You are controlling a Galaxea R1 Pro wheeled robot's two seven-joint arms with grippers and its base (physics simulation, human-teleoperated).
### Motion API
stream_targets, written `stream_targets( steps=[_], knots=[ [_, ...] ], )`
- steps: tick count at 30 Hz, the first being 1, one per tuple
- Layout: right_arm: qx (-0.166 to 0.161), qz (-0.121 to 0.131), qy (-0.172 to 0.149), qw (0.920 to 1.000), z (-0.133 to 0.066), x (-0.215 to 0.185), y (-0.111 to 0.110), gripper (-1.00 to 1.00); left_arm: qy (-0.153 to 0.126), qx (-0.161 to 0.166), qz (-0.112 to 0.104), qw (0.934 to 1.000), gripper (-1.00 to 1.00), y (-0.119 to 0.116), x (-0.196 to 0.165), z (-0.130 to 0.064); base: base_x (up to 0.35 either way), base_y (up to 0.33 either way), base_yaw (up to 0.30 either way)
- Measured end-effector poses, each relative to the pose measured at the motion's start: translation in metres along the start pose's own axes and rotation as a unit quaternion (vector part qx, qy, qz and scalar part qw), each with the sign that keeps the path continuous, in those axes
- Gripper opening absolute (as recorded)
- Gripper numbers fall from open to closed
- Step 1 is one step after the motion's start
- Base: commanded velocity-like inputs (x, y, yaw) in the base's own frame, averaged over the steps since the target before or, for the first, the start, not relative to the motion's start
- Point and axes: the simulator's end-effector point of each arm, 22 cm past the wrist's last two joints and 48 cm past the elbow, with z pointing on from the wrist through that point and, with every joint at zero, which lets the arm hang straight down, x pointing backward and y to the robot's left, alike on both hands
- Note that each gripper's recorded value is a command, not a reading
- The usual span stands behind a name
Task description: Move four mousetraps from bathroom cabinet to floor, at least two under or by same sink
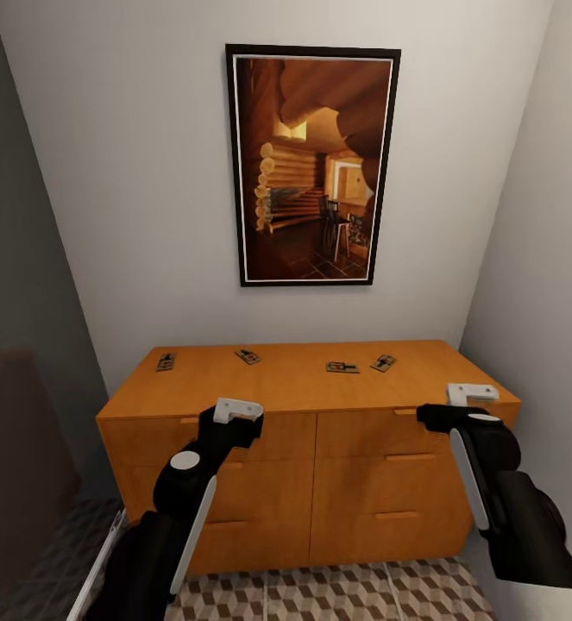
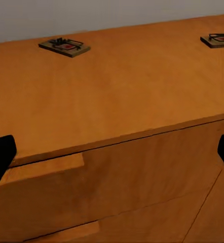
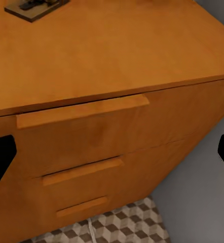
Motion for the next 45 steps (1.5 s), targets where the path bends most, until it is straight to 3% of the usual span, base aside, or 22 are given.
stream_targets(
  steps=[9,21,32,45],
  knots=[
    [-0.001,0.007,-0.012,0.9999,-0.005,-0.040,0.000,1.00,-0.022,-0.001,0.008,0.9997,1.00,0.002,-0.040,0.006,0.000,0.000,0.000],
    [-0.004,0.027,-0.070,0.9972,-0.020,-0.117,0.000,1.00,-0.048,-0.008,0.019,0.9986,1.00,0.011,-0.101,0.010,0.000,0.000,0.000],
    [-0.009,0.034,-0.094,0.9950,-0.028,-0.150,0.004,1.00,-0.024,-0.018,0.021,0.9993,1.00,0.025,-0.123,0.012,0.000,0.000,0.000],
    [-0.005,0.034,-0.087,0.9956,-0.024,-0.149,0.005,1.00,-0.006,-0.041,-0.005,0.9991,1.00,0.057,-0.118,0.013,0.000,0.000,0.000]
  ],
)
